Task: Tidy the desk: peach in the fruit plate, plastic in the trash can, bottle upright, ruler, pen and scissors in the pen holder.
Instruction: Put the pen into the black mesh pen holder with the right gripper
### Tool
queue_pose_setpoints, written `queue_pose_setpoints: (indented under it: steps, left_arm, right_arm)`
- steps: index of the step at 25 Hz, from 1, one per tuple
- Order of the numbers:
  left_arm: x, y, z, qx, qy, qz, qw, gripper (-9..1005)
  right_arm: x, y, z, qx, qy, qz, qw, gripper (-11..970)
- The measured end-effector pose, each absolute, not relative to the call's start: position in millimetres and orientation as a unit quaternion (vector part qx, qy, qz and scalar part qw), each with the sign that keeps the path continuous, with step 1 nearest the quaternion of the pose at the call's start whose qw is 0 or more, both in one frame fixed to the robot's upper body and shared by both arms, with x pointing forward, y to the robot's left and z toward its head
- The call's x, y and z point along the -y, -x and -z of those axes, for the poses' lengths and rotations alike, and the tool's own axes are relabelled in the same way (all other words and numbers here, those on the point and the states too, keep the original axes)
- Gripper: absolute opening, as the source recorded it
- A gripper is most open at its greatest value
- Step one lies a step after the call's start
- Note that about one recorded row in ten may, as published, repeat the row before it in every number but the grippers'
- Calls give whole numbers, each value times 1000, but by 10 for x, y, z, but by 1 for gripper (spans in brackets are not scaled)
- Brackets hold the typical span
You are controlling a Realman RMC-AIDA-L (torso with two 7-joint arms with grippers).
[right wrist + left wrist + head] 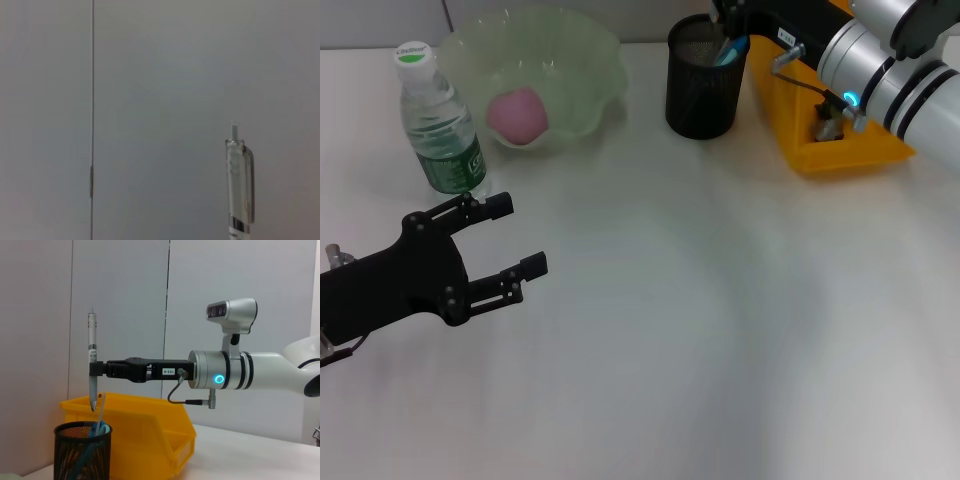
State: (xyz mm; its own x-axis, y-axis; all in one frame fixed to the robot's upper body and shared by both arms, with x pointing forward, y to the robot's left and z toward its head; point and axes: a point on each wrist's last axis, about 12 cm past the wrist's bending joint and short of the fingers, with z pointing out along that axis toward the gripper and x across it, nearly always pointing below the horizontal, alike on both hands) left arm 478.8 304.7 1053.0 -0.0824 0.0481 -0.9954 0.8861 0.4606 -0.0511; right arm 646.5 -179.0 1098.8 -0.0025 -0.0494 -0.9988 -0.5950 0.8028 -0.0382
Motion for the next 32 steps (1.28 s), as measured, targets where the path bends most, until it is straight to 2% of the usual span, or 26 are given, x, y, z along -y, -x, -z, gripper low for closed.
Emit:
queue_pose_setpoints:
  steps: [32]
  left_arm:
    - [-3071,-4808,-10562,-634,-371,366,571,802]
  right_arm:
    - [1796,-6484,-11016,-673,241,-198,671,132]
